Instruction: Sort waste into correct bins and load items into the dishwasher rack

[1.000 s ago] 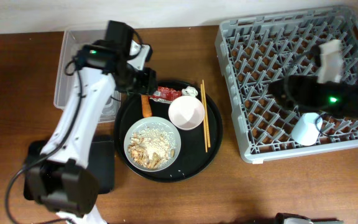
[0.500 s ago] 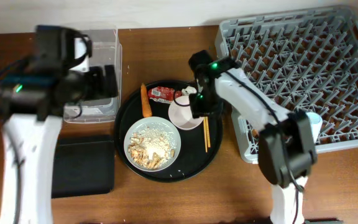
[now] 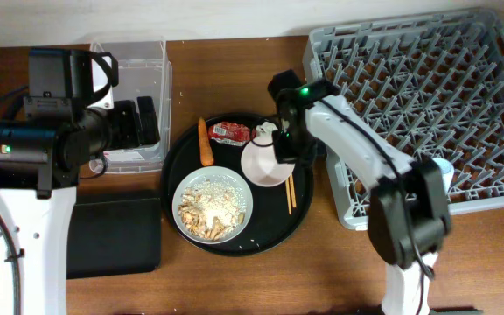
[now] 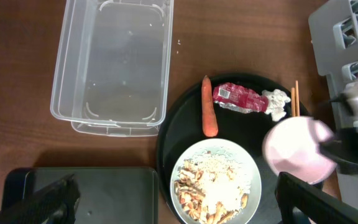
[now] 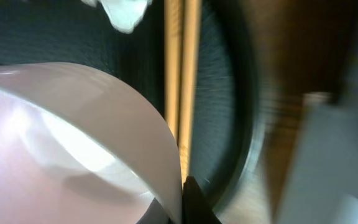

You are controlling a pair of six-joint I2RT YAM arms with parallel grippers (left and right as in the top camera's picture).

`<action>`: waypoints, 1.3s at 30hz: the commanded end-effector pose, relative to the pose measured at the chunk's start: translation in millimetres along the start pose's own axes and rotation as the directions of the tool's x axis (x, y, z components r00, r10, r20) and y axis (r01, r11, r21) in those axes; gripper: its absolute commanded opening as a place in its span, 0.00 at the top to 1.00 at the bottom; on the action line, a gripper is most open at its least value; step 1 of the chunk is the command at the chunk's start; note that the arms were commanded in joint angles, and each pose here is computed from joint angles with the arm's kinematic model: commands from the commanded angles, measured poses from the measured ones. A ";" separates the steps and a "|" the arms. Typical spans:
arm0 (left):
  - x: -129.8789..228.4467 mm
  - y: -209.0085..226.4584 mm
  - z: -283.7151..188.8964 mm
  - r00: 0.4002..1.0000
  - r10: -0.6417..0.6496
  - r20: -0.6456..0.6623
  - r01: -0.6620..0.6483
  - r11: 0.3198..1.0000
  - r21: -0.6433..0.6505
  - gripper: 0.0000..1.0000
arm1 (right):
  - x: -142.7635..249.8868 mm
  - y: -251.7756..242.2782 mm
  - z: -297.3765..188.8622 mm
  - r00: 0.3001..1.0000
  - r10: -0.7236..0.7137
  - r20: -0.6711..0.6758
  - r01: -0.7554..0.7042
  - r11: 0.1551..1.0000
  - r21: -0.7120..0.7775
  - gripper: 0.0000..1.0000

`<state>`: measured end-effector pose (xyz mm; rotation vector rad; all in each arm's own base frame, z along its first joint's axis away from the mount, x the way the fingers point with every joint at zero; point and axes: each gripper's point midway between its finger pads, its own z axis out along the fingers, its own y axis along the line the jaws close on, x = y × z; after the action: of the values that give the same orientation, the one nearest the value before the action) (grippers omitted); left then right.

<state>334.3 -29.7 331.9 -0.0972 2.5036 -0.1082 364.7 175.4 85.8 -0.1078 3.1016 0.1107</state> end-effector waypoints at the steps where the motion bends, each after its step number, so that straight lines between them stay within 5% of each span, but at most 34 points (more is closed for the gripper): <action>1: -2.7 3.1 -1.0 1.000 -0.009 0.009 0.009 1.000 -0.012 0.01 | -18.9 -41.7 -86.0 0.960 -0.020 0.281 -0.041 0.977 0.209 0.96; 3: -2.5 3.1 -1.0 1.000 -0.009 0.008 0.009 1.000 -0.012 0.01 | -30.5 -106.3 -157.0 0.863 -0.056 0.503 -0.240 0.829 0.505 0.96; 5: -2.5 3.1 -1.2 1.000 -0.009 0.008 0.009 1.000 -0.012 0.01 | -36.6 -151.4 -217.1 0.736 -0.091 0.671 -0.485 0.621 0.616 0.96; 12: -1.9 3.2 -1.2 1.000 -0.009 0.006 0.009 1.000 -0.013 0.01 | -58.4 -273.8 -216.0 0.601 0.096 0.793 -0.752 0.404 0.521 0.96; 19: -1.9 3.2 -1.2 1.000 -0.009 0.006 0.009 1.000 -0.013 0.01 | -82.0 -325.7 -125.3 0.784 0.128 0.608 -0.604 0.384 0.698 0.96; 27: -1.9 3.2 -1.2 1.000 -0.009 0.006 0.009 1.000 -0.013 0.01 | -104.7 -268.5 -76.5 0.871 0.016 0.491 -0.444 0.454 0.772 0.96; 30: -1.9 3.2 -1.2 1.000 -0.009 0.006 0.009 1.000 -0.013 0.01 | -107.6 -228.3 -76.3 0.926 -0.123 0.356 -0.267 0.452 0.851 0.96; 32: -1.9 3.2 -1.2 1.000 -0.009 0.006 0.009 1.000 -0.013 0.01 | -105.4 -213.3 -78.5 0.933 -0.161 0.323 -0.227 0.432 0.873 0.76; 33: -1.9 3.2 -1.2 1.000 -0.009 0.006 0.009 1.000 -0.013 0.01 | -102.7 -202.7 -79.8 0.936 -0.184 0.300 -0.198 0.430 0.881 0.38; 37: -1.8 3.2 -1.2 1.000 -0.009 0.005 0.009 1.000 -0.013 0.00 | -95.8 -171.0 -107.0 0.914 -0.228 0.336 -0.179 0.516 0.838 0.16; 39: -1.9 3.2 -1.2 1.000 -0.009 0.006 0.009 1.000 -0.013 0.01 | -89.7 -140.2 -117.6 0.896 -0.236 0.377 -0.123 0.683 0.720 0.11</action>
<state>333.9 -29.0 331.5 -0.0994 2.5055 -0.1033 467.8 4.4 155.7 -0.1395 2.3991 -1.2917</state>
